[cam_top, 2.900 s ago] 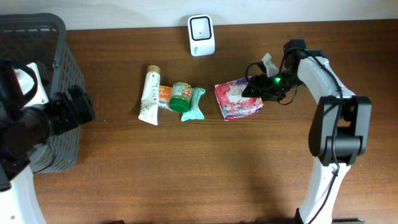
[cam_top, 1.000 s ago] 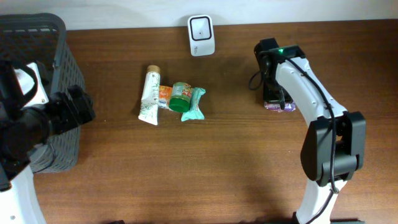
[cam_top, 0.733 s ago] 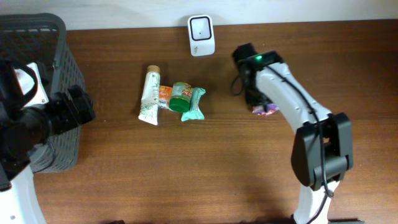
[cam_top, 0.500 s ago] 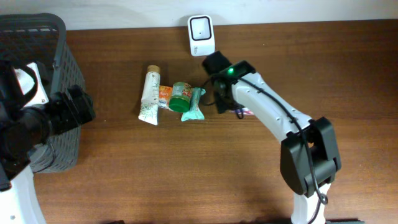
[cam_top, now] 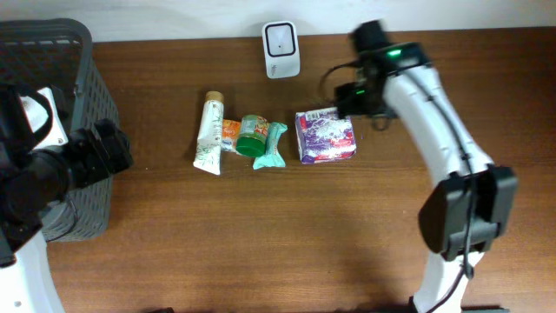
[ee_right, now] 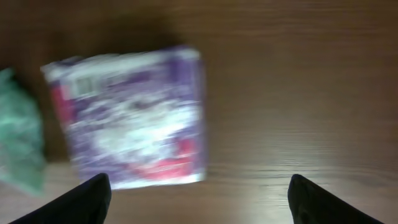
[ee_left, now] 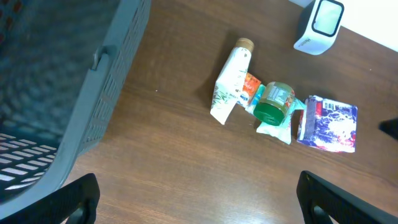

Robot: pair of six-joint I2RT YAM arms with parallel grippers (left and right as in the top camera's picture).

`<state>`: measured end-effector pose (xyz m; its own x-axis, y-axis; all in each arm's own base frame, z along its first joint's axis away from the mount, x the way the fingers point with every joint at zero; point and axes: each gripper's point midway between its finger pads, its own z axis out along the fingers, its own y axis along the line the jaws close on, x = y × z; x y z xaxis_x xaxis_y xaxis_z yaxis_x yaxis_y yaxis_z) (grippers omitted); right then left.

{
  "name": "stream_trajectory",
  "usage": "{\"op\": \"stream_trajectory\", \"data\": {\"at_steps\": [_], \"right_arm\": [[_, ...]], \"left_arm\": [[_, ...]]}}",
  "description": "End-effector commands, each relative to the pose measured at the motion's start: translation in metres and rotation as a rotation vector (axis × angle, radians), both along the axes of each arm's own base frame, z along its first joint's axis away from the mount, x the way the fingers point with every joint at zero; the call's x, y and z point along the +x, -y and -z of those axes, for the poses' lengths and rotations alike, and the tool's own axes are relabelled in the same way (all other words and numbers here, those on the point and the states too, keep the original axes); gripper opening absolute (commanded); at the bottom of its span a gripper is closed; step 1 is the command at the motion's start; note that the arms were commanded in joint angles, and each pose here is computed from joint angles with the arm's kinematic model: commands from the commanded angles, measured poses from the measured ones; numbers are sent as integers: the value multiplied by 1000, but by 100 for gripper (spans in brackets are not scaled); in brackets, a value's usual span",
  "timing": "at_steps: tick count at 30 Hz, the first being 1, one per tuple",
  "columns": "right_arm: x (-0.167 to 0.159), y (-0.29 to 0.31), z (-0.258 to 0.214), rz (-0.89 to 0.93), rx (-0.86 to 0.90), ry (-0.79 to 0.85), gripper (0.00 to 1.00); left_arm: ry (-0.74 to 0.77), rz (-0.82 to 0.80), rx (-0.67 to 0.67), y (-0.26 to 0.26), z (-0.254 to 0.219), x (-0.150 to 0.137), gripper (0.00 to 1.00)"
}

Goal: Scan the item barcode
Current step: 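Flip the wipes pack over with the right gripper and release it, then grasp the purple-red wipes pack and lift it toward the scanner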

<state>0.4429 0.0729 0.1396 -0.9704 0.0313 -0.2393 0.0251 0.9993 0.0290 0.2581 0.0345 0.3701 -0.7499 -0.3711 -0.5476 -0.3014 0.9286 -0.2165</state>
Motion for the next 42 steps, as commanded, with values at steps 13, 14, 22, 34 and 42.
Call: {"op": "stream_trajectory", "data": {"at_steps": [13, 14, 22, 34, 42], "right_arm": [[-6, -26, 84, -215, 741, -204, 80], [-9, -31, 91, -214, 766, -225, 79], [-36, -55, 119, -261, 758, -320, 29], [-5, -83, 35, -474, 991, -34, 4], [13, -82, -64, -607, 887, 254, 4]], "left_arm": [[-2, -13, -6, -1, 0, -1, 99], [-2, -13, -6, -1, 0, -1, 99], [-1, -13, -6, -1, 0, -1, 99], [-2, -13, -6, -1, 0, -1, 99], [-1, -13, -6, -1, 0, -1, 99]]}}
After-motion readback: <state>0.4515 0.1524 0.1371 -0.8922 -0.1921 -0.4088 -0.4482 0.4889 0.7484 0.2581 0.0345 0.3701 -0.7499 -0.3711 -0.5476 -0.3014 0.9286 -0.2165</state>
